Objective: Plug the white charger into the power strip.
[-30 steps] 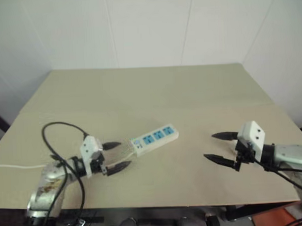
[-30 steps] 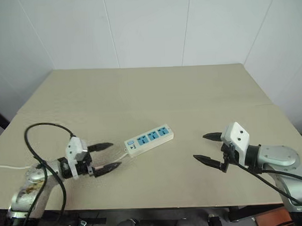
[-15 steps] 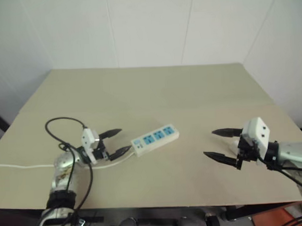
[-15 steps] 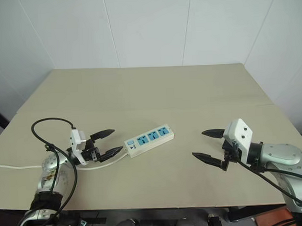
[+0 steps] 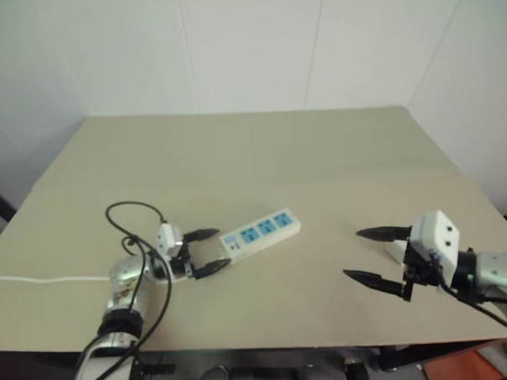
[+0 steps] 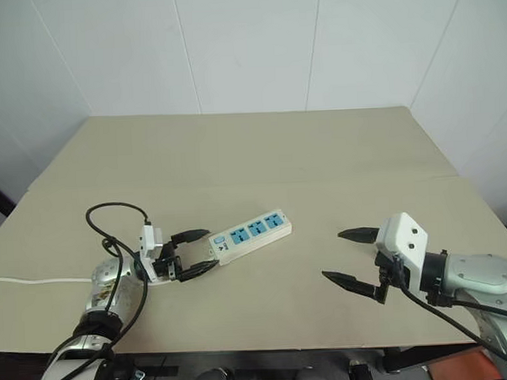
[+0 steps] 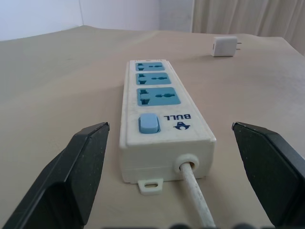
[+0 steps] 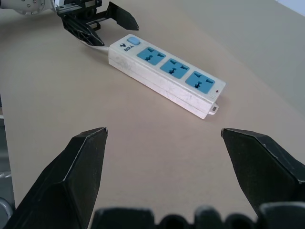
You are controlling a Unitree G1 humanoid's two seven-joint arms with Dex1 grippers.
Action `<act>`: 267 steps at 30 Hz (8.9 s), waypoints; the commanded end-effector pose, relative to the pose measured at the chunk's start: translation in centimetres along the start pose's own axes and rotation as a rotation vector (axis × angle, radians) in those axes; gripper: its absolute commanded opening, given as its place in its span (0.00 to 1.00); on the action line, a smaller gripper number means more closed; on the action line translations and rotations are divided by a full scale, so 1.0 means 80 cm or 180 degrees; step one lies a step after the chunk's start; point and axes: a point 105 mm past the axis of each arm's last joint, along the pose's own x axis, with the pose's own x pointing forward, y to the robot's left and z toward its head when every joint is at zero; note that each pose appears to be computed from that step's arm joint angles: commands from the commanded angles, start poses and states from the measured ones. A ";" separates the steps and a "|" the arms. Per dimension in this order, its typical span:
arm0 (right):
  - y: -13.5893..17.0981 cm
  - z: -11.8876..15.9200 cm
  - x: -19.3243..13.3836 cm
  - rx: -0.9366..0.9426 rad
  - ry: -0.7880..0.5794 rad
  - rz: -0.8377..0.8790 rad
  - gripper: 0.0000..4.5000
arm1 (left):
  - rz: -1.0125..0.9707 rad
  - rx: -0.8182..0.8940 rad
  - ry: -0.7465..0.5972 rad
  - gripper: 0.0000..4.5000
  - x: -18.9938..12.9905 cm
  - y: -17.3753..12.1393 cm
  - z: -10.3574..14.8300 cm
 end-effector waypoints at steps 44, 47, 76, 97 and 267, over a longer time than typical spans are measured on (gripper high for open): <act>-0.016 0.007 -0.004 -0.0187 0.0017 -0.0289 1.00 | 0.0044 -0.0185 0.0275 0.72 0.038 -0.015 -0.029; -0.031 0.004 -0.010 -0.0189 0.0307 -0.0437 1.00 | -0.0197 -0.0137 0.0298 0.72 0.034 -0.023 -0.022; -0.130 -0.056 -0.017 0.1561 0.2967 -0.1067 1.00 | -0.0753 0.0024 0.0287 0.72 0.054 -0.045 -0.015; -0.155 -0.098 -0.009 0.1737 0.3082 -0.1063 1.00 | -0.0693 0.0008 0.0321 0.72 0.045 -0.047 -0.019; 0.010 -0.118 0.195 0.0918 -0.0500 0.1437 0.24 | -0.0799 0.0075 0.0447 0.72 0.030 -0.037 -0.007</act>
